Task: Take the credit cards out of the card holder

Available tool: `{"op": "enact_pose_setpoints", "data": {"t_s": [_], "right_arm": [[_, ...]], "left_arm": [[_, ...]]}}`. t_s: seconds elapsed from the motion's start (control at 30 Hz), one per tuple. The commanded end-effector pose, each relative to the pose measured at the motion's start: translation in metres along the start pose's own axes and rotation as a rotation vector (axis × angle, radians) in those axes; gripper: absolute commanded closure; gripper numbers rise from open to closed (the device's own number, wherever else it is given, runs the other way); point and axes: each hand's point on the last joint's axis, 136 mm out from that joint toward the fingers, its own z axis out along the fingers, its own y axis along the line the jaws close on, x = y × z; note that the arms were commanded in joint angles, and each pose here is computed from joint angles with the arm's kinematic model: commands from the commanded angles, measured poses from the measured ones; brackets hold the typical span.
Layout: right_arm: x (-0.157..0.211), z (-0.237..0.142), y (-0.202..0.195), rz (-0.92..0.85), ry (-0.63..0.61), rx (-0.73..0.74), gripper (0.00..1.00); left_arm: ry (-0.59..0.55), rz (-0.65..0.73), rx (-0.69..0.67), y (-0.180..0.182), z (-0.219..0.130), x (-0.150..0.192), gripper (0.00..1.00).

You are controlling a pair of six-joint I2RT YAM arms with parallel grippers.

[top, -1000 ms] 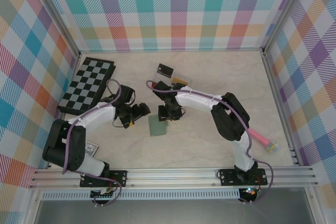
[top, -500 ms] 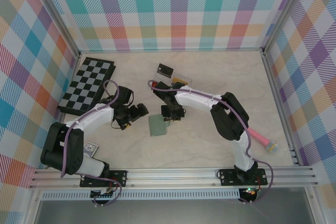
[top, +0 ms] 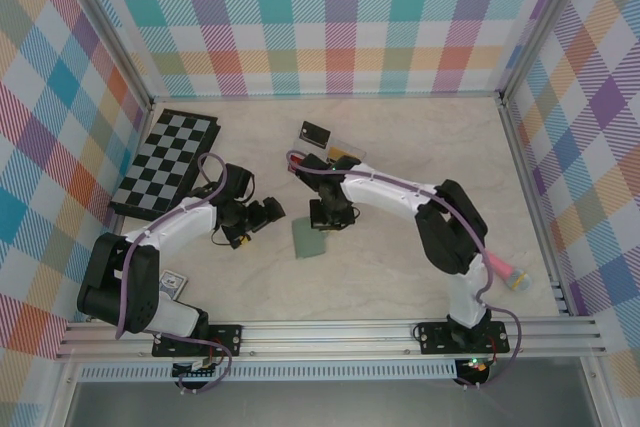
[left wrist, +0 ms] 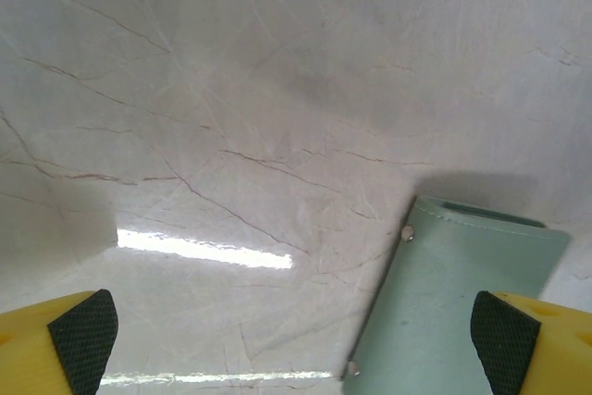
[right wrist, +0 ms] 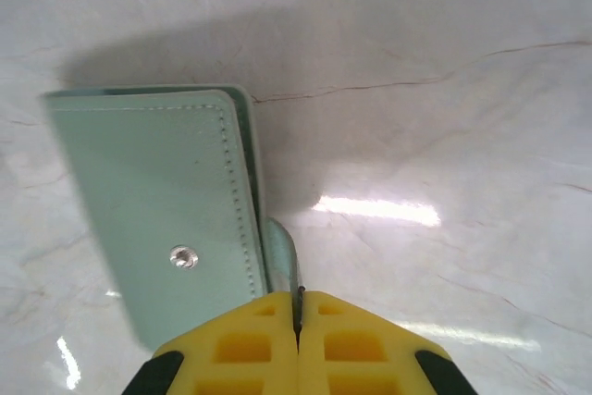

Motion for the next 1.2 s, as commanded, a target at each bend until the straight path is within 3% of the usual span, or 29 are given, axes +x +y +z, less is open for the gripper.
{"op": "enact_pose_setpoints", "data": {"t_s": [0.0, 0.33, 0.63, 0.9, 1.17], "right_arm": [[0.001, -0.041, -0.016, 0.006, -0.071, 0.053, 1.00], [-0.004, -0.063, -0.026, 0.001, -0.152, 0.136, 1.00], [-0.007, -0.047, 0.013, -0.031, -0.094, -0.011, 1.00], [-0.006, -0.038, -0.029, 0.016, -0.101, 0.143, 1.00], [0.006, -0.030, -0.085, 0.099, -0.075, 0.249, 0.97]], "left_arm": [[0.025, 0.025, 0.042, -0.009, -0.003, 0.004, 0.00], [0.060, 0.058, 0.082, -0.028, 0.006, 0.009, 0.00], [0.037, 0.063, 0.076, -0.031, 0.003, 0.008, 0.00], [0.082, 0.107, 0.157, -0.050, 0.006, 0.020, 0.02], [0.138, 0.173, 0.232, -0.081, 0.014, 0.034, 0.15]]}}
